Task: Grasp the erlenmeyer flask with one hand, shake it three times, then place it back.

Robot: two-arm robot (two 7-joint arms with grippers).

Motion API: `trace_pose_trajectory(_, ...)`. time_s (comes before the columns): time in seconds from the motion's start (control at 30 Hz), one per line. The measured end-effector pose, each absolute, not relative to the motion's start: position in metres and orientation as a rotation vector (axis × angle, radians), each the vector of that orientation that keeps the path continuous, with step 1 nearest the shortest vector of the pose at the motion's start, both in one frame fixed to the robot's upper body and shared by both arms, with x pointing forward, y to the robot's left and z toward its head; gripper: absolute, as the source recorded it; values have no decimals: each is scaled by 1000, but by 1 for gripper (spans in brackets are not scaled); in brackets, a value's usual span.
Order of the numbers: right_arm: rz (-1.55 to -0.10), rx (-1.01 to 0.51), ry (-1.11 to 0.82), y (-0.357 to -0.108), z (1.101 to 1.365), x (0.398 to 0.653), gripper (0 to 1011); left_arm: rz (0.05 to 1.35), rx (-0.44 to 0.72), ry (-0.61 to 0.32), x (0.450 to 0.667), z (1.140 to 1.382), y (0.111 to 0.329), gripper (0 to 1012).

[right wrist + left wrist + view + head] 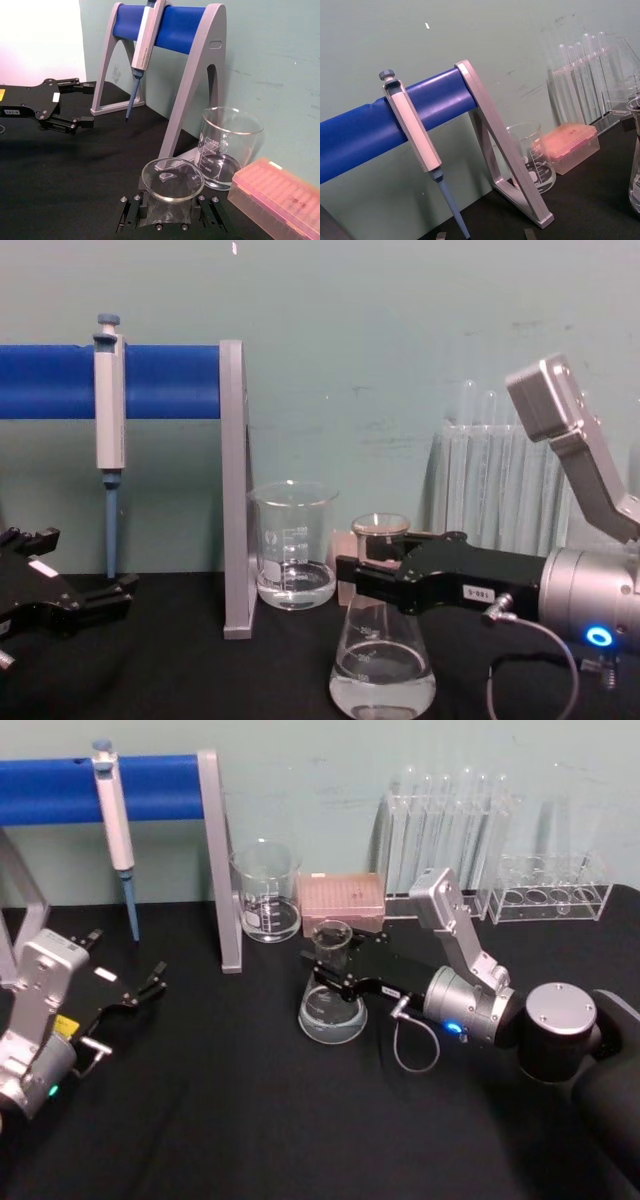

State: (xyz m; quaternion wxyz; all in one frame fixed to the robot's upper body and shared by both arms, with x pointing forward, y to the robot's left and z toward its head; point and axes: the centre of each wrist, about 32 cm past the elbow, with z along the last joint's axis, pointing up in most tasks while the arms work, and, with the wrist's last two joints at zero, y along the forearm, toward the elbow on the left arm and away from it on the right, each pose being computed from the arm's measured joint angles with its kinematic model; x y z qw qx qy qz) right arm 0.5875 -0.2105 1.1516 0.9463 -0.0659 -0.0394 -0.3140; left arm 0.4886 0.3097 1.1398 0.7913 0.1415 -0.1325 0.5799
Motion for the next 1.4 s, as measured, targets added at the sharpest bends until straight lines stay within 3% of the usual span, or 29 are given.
trace_pose_trajectory(0.7,-653,-143,-89,-211,1151,587,470,1248,305,-285,489,1140,310,1001)
trace_pose_trajectory(1.1,-651,-143,-86,-211,1150,587,867,1248,305,-285,489,1140,310,1001)
trace_pose_trajectory(1.17,-650,-143,-86,-211,1150,587,885,1248,304,-285,489,1140,310,1001)
trace_pose_trajectory(1.2,-650,-143,-86,-211,1151,587,979,1248,305,-285,489,1140,310,1001)
trace_pose_trajectory(1.4,-650,-142,-85,-211,1151,587,1000,1248,305,-285,489,1140,310,1001)
